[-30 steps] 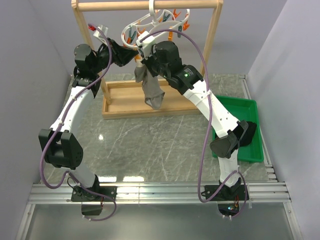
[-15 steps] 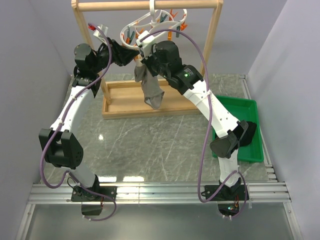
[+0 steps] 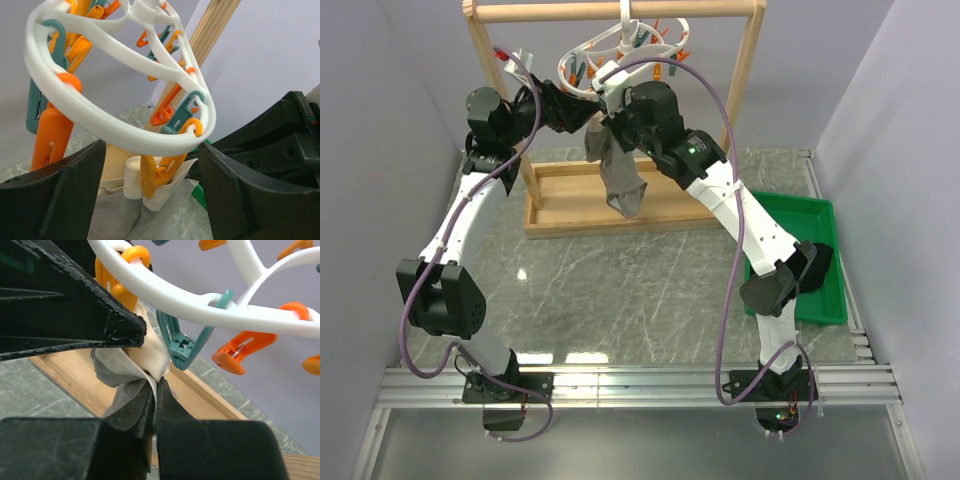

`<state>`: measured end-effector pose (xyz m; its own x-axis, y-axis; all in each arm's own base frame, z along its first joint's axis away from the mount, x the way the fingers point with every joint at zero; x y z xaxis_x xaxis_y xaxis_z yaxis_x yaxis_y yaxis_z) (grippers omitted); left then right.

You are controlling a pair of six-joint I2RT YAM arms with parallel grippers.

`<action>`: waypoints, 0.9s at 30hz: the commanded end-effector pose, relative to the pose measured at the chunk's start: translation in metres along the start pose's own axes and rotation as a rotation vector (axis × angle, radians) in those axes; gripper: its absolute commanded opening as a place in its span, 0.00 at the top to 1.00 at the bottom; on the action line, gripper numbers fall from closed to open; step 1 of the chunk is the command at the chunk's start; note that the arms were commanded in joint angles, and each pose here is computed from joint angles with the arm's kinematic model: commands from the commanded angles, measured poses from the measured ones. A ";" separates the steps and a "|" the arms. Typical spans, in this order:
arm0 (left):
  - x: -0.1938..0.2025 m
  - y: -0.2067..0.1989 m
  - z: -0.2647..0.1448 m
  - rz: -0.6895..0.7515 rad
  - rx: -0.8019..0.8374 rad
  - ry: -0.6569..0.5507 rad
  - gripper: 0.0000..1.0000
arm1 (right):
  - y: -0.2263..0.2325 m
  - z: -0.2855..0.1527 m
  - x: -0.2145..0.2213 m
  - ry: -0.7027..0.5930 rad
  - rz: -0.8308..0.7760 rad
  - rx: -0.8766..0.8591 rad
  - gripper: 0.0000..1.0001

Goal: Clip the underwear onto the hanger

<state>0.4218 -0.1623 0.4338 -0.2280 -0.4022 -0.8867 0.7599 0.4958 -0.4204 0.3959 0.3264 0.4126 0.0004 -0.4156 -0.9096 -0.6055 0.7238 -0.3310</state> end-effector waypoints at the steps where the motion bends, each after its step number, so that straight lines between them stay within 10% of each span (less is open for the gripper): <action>1: -0.025 -0.028 -0.015 0.049 0.032 -0.057 0.20 | -0.008 -0.026 -0.043 -0.147 0.025 0.014 1.00; 15: -0.002 -0.028 -0.053 -0.017 -0.021 -0.059 0.11 | 0.010 -0.007 -0.016 -0.090 0.069 -0.014 0.95; 27: 0.031 -0.011 -0.088 -0.016 -0.119 -0.003 0.12 | 0.029 -0.023 0.010 -0.043 0.169 -0.097 0.44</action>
<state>0.3664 -0.1162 0.3902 -0.2903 -0.4490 -0.8451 0.6509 0.5547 -0.5183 0.3861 0.3419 0.3460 -0.1432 -0.3955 -0.9072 -0.6691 0.7141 -0.2058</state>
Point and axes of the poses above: each gripper's point midway between its finger pads, its own z axis out along the fingers, its own y axis along the line the jaws close on, x = y × z, the point moved 5 cm from there along -z, back along the fingers, and after that the axes turned 2 degrees about -z, right-handed, at the moved point
